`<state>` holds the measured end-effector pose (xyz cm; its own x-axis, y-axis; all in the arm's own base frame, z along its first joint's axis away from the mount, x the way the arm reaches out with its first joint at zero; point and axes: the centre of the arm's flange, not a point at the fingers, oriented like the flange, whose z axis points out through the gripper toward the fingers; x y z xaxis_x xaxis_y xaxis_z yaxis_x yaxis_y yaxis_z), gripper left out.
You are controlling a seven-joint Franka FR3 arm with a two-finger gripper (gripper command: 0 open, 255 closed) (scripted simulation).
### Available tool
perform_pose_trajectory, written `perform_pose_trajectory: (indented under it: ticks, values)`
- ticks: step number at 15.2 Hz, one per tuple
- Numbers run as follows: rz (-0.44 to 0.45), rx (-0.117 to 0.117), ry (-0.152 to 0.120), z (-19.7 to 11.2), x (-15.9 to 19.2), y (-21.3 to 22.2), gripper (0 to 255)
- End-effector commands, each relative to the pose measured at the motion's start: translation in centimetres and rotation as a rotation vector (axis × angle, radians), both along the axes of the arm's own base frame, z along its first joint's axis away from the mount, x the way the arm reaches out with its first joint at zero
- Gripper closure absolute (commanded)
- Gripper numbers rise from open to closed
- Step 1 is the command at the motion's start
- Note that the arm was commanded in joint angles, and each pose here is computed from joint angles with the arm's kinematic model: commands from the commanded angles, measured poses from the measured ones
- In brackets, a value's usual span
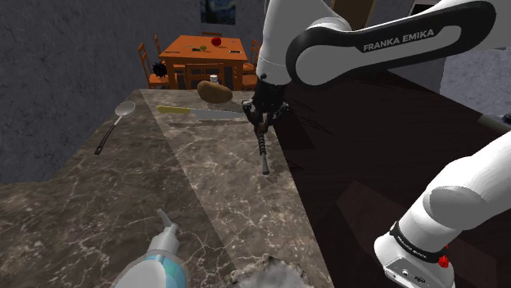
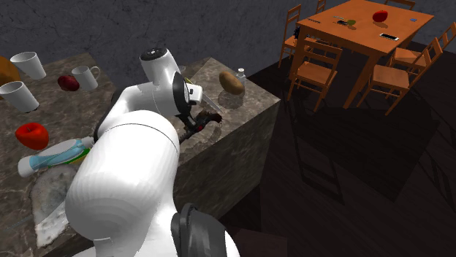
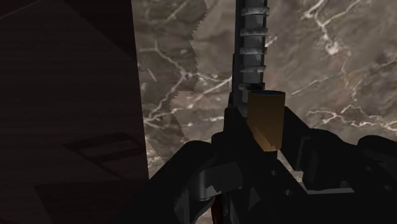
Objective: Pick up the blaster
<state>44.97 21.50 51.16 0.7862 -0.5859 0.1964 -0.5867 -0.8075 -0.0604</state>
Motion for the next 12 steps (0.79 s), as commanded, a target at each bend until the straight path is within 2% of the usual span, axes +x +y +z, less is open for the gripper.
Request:
perform_pose_trajectory:
  ticks: [1,12]
  values:
    - [0.0,0.0,0.0,0.8,0.0,0.0,255]
    - [0.0,0.0,0.0,6.6,0.0,0.0,255]
